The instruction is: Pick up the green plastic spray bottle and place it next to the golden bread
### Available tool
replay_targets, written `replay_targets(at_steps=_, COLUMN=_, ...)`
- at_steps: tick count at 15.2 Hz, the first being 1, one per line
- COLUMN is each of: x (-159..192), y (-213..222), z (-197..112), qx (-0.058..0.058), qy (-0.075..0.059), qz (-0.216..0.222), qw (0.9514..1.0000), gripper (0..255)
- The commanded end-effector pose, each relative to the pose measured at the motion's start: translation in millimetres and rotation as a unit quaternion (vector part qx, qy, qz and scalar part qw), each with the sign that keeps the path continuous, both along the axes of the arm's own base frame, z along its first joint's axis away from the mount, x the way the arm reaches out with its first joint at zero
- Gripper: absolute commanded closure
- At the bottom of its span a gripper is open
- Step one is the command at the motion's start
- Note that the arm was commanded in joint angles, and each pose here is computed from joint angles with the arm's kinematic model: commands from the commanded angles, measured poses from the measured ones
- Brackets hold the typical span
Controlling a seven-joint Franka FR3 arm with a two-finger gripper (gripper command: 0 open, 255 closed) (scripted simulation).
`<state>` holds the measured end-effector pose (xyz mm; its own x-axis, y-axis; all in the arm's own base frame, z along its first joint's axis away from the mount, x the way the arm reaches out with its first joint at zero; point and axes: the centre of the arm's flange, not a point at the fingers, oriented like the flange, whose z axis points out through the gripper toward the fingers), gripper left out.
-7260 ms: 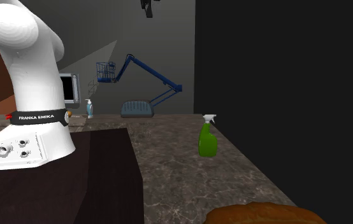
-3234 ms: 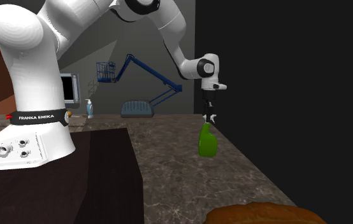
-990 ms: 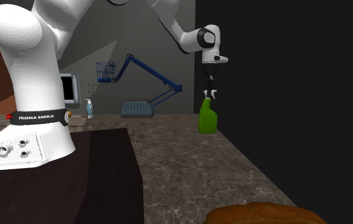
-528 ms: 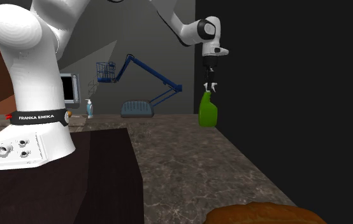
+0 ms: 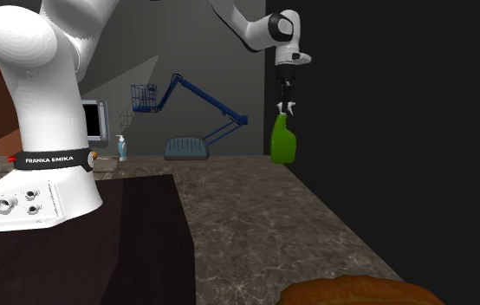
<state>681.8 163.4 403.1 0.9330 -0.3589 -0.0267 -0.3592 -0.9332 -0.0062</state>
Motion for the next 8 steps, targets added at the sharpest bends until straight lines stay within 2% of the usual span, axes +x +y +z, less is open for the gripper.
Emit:
replay_targets(at_steps=1, x=0.0, y=0.2, z=11.7, qx=0.0, qy=0.0, qz=0.0, qw=1.0, gripper=255)
replay_targets(at_steps=8, x=0.0, y=0.2, z=48.7, qx=0.0, qy=0.0, qz=0.0, qw=1.0, gripper=255)
